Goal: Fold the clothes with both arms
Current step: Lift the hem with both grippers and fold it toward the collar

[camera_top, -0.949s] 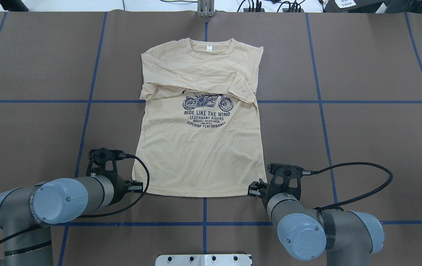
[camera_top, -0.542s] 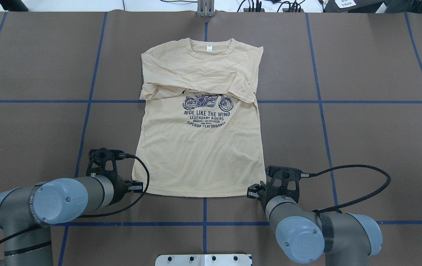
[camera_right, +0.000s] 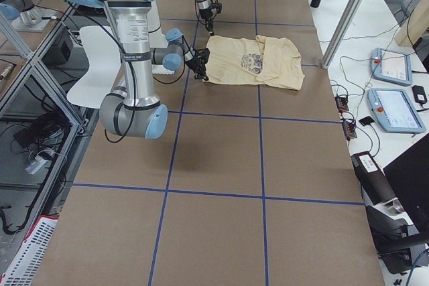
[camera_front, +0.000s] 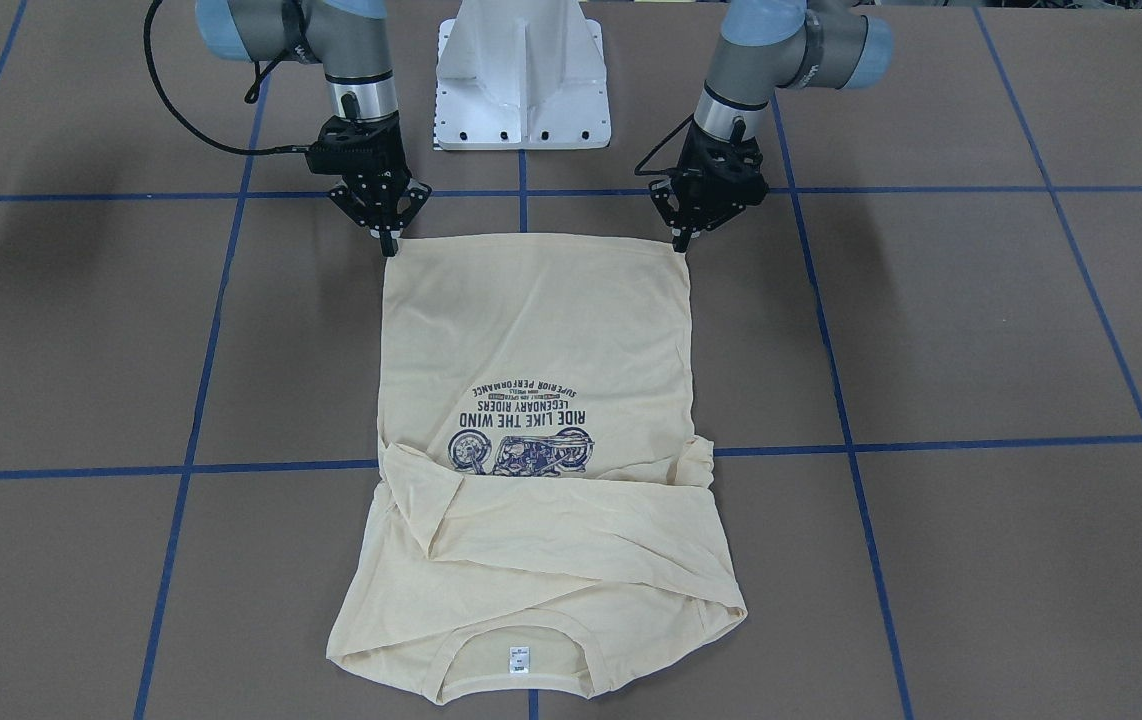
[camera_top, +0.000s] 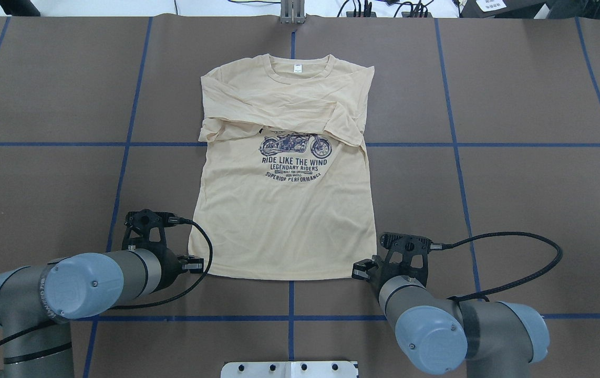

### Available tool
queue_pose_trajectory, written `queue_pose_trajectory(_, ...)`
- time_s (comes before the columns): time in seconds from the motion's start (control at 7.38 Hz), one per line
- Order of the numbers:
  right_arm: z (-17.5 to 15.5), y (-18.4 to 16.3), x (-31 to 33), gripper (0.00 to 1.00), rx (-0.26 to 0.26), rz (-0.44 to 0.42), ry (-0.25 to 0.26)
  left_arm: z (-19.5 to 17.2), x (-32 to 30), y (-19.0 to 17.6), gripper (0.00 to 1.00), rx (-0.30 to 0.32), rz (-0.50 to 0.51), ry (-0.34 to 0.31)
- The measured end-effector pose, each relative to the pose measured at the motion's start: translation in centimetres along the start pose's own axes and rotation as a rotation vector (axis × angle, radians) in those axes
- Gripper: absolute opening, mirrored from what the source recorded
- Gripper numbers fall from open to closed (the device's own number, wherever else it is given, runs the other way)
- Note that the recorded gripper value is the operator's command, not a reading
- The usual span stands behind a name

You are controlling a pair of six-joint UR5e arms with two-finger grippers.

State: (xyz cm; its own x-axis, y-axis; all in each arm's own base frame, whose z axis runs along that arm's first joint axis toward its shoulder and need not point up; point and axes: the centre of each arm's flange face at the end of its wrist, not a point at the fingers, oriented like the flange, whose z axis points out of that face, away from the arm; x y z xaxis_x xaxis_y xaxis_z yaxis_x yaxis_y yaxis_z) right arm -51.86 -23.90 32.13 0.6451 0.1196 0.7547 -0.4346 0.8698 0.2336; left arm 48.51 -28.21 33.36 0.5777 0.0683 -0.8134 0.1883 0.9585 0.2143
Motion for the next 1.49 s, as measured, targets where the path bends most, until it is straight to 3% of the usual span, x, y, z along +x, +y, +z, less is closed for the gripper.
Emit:
queue_pose_trajectory(0.27,-7.0,-3.1,0.4,0.00,-0.052,0.031,-0.057,-6.4,2.2,-0.3,0.00,-0.068,-0.001,0.053)
queue_pose_trajectory(0.68,-19.0,-7.0,3.4,0.00,-0.209,0.060,-0.145,-19.1,4.1,-0.2,0.00,-0.158,0.003,0.135)
queue_pose_trajectory(0.81,-21.7,-7.9,4.1,0.00,-0.241,0.063,-0.159,-21.8,4.0,-0.1,0.00,-0.178,0.004,0.140)
queue_pose_trajectory(1.08,-21.3,-9.0,3.5,0.00,-0.228,0.070,-0.139,-21.2,4.1,-0.7,0.00,-0.182,-0.007,0.095)
queue_pose_trajectory(1.49,-13.6,-14.3,-0.9,0.00,-0.092,0.066,-0.057,-13.9,6.1,-7.6,0.00,-0.065,-0.022,-0.023)
